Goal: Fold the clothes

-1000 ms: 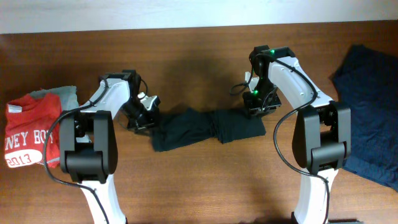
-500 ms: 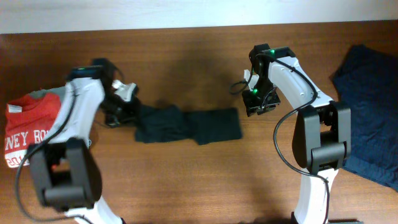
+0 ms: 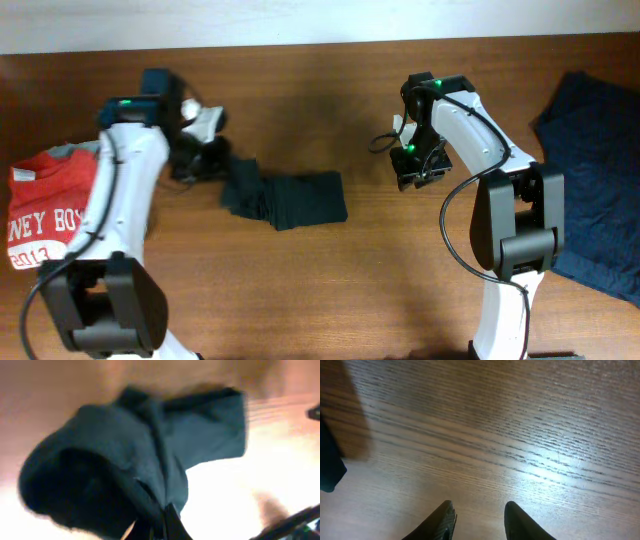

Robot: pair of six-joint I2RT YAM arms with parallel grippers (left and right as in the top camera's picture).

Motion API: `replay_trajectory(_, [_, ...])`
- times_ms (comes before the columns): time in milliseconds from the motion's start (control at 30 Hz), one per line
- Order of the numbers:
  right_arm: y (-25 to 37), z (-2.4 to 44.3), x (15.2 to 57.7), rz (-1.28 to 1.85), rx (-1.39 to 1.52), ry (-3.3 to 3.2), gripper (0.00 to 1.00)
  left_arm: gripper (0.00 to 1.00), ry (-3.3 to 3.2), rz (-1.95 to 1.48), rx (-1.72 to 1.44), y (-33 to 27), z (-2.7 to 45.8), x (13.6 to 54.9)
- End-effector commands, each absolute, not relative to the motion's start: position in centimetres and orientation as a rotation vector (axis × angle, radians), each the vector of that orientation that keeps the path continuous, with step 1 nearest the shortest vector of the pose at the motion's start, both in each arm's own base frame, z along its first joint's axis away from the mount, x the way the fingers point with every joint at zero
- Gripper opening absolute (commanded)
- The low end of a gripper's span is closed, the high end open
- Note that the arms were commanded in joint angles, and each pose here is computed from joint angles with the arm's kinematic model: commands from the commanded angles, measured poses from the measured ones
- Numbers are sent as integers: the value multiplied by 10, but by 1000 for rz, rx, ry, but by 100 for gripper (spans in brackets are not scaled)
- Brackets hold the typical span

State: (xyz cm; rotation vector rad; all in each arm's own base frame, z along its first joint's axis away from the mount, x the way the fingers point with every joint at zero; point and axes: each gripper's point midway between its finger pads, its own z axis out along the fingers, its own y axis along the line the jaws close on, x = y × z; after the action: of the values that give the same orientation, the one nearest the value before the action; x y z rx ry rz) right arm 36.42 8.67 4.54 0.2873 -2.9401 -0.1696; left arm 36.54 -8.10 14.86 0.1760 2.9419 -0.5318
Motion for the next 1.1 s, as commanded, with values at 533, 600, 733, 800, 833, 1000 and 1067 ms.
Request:
replay_trajectory(533, [82, 61, 365, -162, 278, -2968, 38, 33, 2950, -406, 811, -231, 85, 339])
replay_trajectory(600, [82, 61, 366, -162, 278, -2969, 38, 33, 2940, -370, 796, -226, 96, 343])
replay_trajectory(733, [82, 61, 366, -162, 278, -2969, 38, 33, 2864, -284, 707, -204, 138, 367])
replay_trajectory(800, [82, 61, 365, -162, 278, -2968, 38, 34, 2808, -241, 639, -188, 159, 385])
replay_trajectory(833, [82, 61, 365, -162, 278, -2965, 38, 37, 2788, -221, 605, -180, 166, 394])
replay_trajectory(1000, [113, 69, 347, -416, 490, -2869, 38, 55, 2738, -203, 420, -134, 171, 432])
replay_trajectory(1067, [139, 77, 341, -608, 572, -2824, 38, 56, 2730, -249, 362, -120, 166, 446])
